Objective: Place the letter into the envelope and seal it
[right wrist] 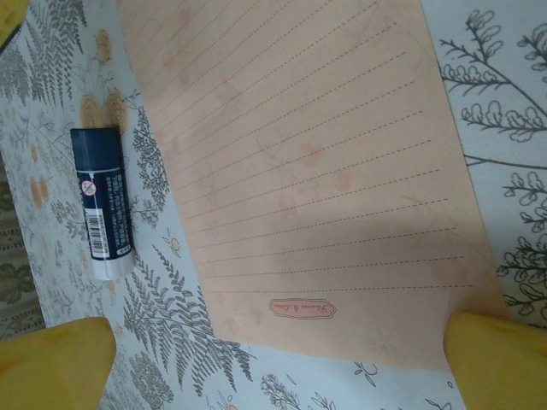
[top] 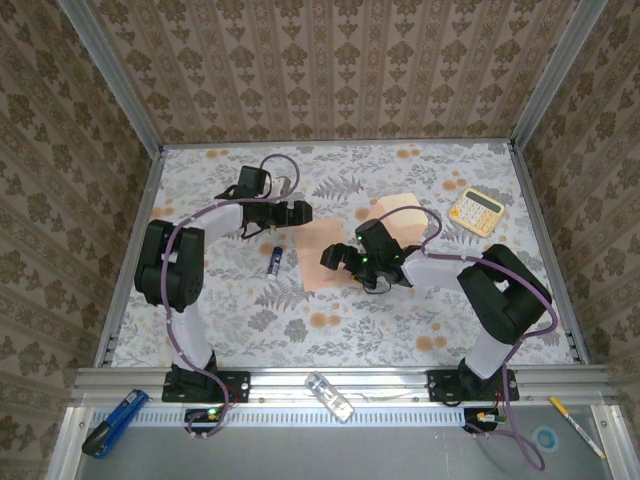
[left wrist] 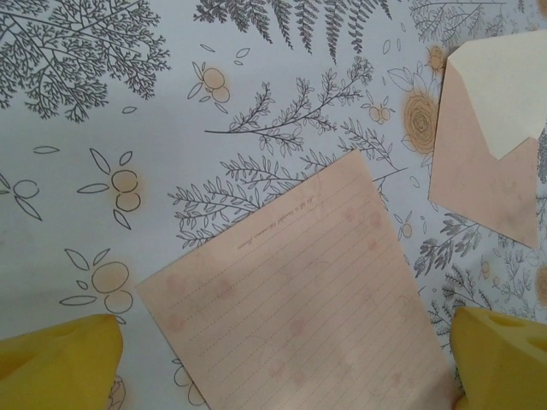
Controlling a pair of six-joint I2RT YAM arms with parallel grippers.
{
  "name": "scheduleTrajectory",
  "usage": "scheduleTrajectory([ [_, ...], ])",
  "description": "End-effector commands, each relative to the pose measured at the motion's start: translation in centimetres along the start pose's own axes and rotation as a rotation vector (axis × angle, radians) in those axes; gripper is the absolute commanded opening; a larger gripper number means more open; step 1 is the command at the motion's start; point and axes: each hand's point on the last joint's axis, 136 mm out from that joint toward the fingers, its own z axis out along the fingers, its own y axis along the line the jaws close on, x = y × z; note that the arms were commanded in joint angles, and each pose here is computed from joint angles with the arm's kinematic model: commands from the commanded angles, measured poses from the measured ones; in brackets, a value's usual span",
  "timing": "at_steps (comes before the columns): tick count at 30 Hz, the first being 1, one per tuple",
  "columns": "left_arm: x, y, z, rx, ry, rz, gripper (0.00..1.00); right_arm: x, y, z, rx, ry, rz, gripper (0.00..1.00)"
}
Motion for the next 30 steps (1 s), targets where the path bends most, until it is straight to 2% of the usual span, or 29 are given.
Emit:
scheduleTrajectory([
  [1, -0.1, 0.1, 0.4, -0.011, 0.013, -0.014, 0.98, 0.5, -1.7, 0.5, 0.059, 0.009, 0.011, 1.0],
  [10, 0.7, 1.3, 0.9, -0.126, 0.068, 0.015, 0.99, 0.5, -1.9, 0.5, 0.064, 0.009, 0.011, 1.0],
  [15, 1.3, 1.6, 1.7, -0.141, 0.102, 0.014, 0.99, 0.3, -1.7, 0.4, 0.062, 0.009, 0.013, 1.0],
  [30, 1.1, 1.5, 3.3, -0.107, 0.11, 0.009, 0.99, 0.1, -1.5, 0.3, 0.065, 0.014, 0.007, 1.0],
])
